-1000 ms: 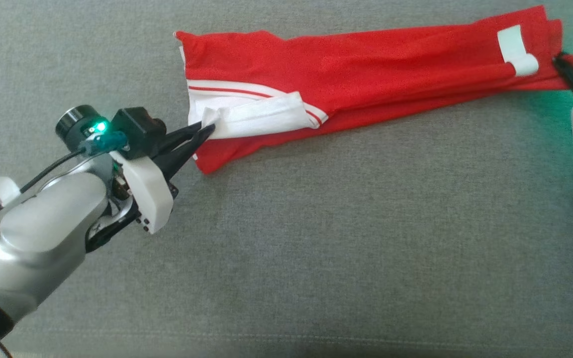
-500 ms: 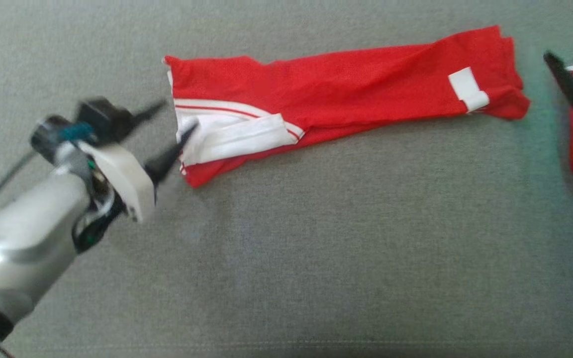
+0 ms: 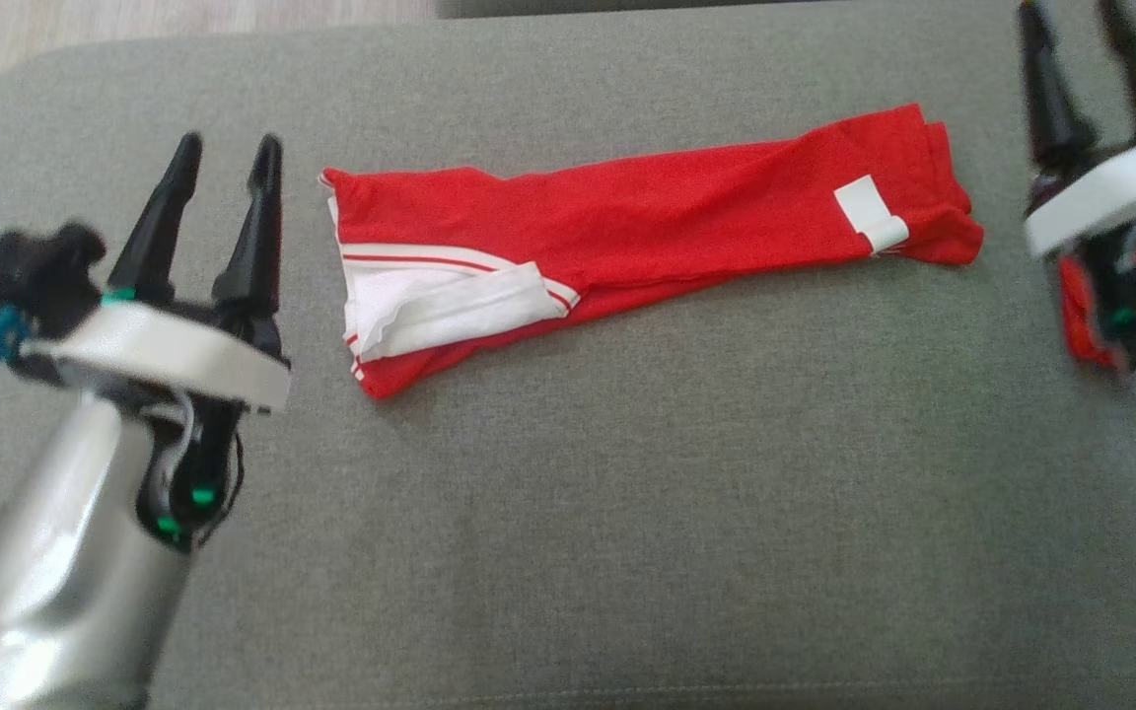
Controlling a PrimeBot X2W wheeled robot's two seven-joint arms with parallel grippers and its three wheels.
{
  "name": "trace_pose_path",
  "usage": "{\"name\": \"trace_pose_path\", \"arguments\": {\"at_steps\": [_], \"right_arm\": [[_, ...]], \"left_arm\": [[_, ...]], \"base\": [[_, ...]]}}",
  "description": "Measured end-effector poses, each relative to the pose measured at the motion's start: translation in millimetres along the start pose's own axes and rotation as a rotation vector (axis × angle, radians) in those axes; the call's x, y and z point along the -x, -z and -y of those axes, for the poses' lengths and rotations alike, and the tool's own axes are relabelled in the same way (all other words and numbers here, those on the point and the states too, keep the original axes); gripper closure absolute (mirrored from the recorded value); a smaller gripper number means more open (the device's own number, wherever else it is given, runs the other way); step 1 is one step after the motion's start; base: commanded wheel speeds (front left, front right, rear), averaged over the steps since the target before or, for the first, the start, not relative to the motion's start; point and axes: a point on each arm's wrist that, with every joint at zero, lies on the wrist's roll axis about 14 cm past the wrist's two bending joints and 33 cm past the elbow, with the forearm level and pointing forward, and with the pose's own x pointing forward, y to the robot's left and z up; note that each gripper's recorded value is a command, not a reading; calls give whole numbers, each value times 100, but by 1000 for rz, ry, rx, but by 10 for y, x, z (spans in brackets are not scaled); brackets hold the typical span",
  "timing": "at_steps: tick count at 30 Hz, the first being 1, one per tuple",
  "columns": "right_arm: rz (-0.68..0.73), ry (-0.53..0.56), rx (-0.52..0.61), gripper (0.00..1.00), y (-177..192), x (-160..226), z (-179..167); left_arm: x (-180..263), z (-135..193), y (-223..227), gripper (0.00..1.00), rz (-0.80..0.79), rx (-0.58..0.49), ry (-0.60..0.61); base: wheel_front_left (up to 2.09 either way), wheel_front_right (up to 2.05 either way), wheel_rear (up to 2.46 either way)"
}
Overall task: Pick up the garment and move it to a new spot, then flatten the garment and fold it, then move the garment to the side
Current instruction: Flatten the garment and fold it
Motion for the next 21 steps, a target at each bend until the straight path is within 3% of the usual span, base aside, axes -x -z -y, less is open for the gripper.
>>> {"name": "trace_pose_path", "arguments": {"at_steps": [8, 13, 21], "right_arm": [[39, 32, -100, 0, 283, 257, -299], [-65, 32, -111, 0, 849, 497, -571], [-134, 112, -42, 0, 1018, 248, -242]], "left_arm": [[343, -13, 7, 0, 91, 37, -109], [547, -59, 260, 0, 43, 51, -164], [484, -137, 447, 0, -2, 34, -176]], "base": [[0, 0, 0], [0, 0, 0], [0, 0, 0]]}}
